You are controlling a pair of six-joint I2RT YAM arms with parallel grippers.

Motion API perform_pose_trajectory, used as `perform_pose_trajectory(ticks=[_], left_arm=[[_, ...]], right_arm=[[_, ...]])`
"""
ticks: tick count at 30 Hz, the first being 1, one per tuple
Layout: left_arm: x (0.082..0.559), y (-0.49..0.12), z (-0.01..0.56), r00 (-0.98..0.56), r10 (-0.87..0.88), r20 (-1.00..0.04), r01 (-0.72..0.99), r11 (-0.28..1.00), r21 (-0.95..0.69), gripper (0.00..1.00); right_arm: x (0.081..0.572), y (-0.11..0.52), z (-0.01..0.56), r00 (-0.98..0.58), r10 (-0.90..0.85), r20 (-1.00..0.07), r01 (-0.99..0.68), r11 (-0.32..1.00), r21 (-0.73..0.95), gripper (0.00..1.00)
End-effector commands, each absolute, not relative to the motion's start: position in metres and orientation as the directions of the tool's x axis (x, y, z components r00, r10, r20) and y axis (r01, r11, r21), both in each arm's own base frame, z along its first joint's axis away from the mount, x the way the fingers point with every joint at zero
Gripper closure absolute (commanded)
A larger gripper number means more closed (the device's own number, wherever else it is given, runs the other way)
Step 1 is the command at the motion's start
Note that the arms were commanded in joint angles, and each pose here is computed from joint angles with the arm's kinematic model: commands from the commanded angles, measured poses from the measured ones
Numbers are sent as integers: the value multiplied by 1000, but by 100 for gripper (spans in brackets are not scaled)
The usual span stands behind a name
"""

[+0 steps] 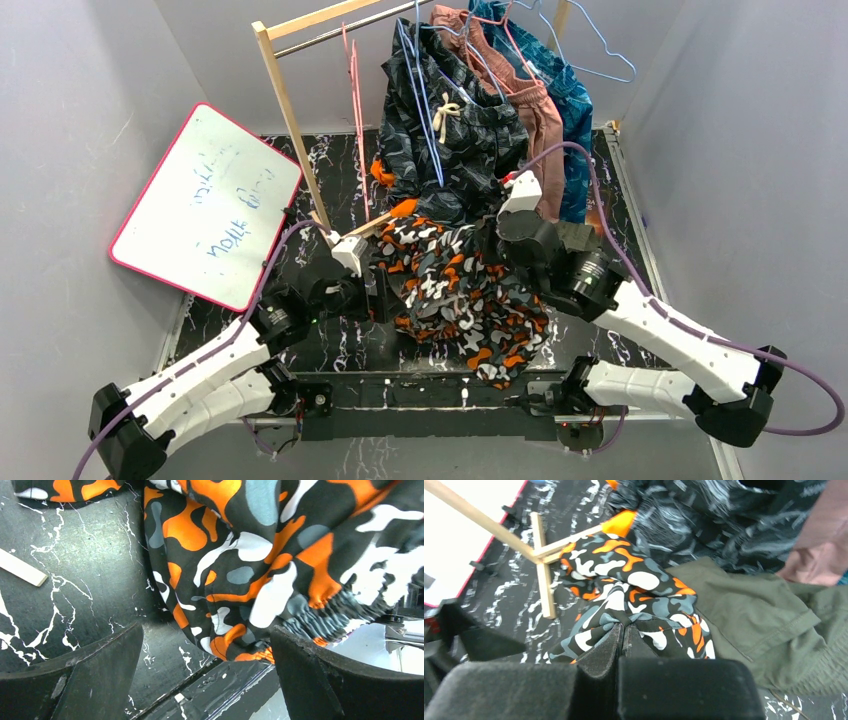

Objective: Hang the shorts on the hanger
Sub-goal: Adjust the shorts at the center of the board.

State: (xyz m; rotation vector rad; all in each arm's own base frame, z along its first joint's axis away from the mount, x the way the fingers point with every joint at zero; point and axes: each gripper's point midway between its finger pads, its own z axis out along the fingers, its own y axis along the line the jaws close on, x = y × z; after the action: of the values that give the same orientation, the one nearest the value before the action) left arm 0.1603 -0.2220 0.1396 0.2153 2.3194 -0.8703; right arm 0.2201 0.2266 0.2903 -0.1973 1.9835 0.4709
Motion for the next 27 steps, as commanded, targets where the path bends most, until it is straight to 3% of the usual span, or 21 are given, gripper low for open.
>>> perform_pose_trajectory(ticks=[1, 7, 16, 20, 27], left_arm=[[162, -230, 143, -770, -90, -631, 374, 738, -562, 2], [163, -244, 125, -787, -82, -611, 385, 709, -591, 2], [148, -259, 152, -739, -131, -660, 507, 538, -674, 2], [136, -270, 149, -766, -94, -636, 531, 466, -708, 2], [127, -289, 116, -760, 30, -649, 567, 518, -640, 2]], right_arm=[[239, 215, 279, -428, 159, -890, -237, 930, 280, 100], [242, 203, 260, -466, 198, -862, -185, 931, 314, 100], [250, 188, 245, -471, 179, -864, -129, 955, 268, 100], [261, 175, 227, -496, 200, -845, -85, 957, 276, 100], [265, 174, 219, -527, 232, -818, -83, 943, 321, 100]])
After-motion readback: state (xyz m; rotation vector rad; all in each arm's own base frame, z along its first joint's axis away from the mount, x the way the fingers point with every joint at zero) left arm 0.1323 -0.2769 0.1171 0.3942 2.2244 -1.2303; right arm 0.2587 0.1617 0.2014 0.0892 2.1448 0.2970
